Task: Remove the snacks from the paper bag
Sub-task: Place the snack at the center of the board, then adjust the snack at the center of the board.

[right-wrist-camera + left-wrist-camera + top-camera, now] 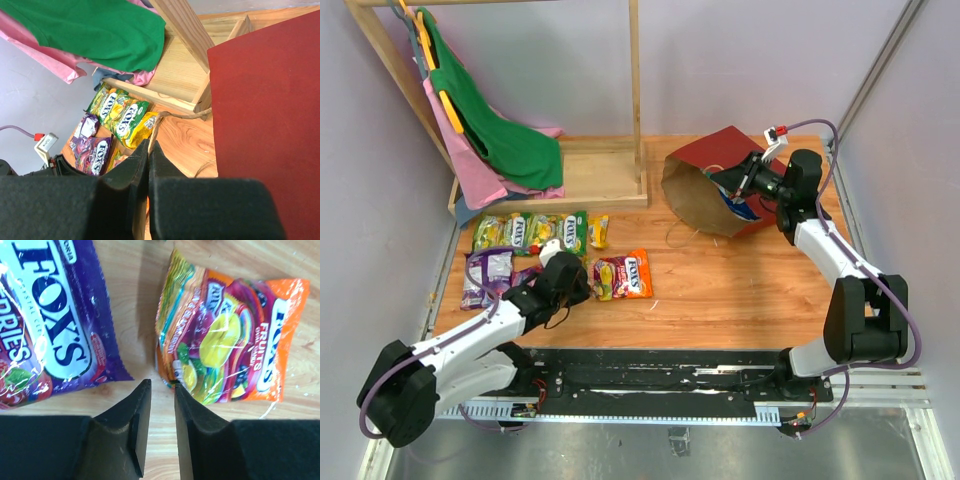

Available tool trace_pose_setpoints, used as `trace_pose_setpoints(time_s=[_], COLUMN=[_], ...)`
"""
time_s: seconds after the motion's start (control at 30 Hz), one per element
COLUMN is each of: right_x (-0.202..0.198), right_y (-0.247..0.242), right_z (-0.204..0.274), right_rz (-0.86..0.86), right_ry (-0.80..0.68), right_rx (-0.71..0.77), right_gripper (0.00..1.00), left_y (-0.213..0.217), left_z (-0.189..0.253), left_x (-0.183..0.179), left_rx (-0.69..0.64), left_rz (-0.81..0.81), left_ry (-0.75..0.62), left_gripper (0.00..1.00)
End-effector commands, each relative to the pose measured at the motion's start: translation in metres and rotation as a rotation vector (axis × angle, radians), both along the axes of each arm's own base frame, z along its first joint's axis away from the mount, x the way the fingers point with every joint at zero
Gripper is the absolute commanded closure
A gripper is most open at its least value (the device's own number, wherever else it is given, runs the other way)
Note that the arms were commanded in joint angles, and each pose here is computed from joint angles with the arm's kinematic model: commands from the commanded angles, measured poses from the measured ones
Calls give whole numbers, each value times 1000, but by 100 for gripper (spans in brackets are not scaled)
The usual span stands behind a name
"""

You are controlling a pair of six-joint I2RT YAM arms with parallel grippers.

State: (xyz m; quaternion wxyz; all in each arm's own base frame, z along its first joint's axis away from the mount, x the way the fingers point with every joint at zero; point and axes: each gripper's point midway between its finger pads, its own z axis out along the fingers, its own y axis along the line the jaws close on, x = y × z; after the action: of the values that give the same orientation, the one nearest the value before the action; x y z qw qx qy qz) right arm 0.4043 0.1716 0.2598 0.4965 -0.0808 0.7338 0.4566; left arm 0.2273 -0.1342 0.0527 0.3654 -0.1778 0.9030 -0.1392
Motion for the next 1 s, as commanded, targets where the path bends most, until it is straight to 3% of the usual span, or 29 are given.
trace_pose_setpoints(time_s=[0.0,0.2,0.3,0.37,0.5,0.67,0.73,0.83,0.97], right_x=[-1,-5,-7,-3,0,-34,-51,-67,-79], right_y=[8,10,11,2,-53,-100,-96,-51,19], right_z=[11,22,29,24,31,80,108,122,93], right_rz=[24,7,-14,-99,-439,-688,-687,-592,-359], right_ry=[-36,-65,-60,-7,80,-34,-144,-243,-208], right_rx=[2,3,-21,-77,-219,-233,-241,-404,-429], right_gripper=[92,29,9,0,1,1,1,4,9], left_y=[3,-1,-2,-4,-4,1,4,6,8], left_z=[-9,-8,-9,-10,-10,-9,-11,-11,-13], left_x=[-14,-17,-18,-18,-22,-23,-23,-19,-13], left_rx=[-15,-33,-35,-31,-26,-11,-3,7,33], left_rz=[-13,-33,-48,-61,-83,-90,-81,-70,-59], left_ry=[37,42,45,46,54,35,27,8,-1], left_gripper=[67,58,57,57,56,56,56,58,66])
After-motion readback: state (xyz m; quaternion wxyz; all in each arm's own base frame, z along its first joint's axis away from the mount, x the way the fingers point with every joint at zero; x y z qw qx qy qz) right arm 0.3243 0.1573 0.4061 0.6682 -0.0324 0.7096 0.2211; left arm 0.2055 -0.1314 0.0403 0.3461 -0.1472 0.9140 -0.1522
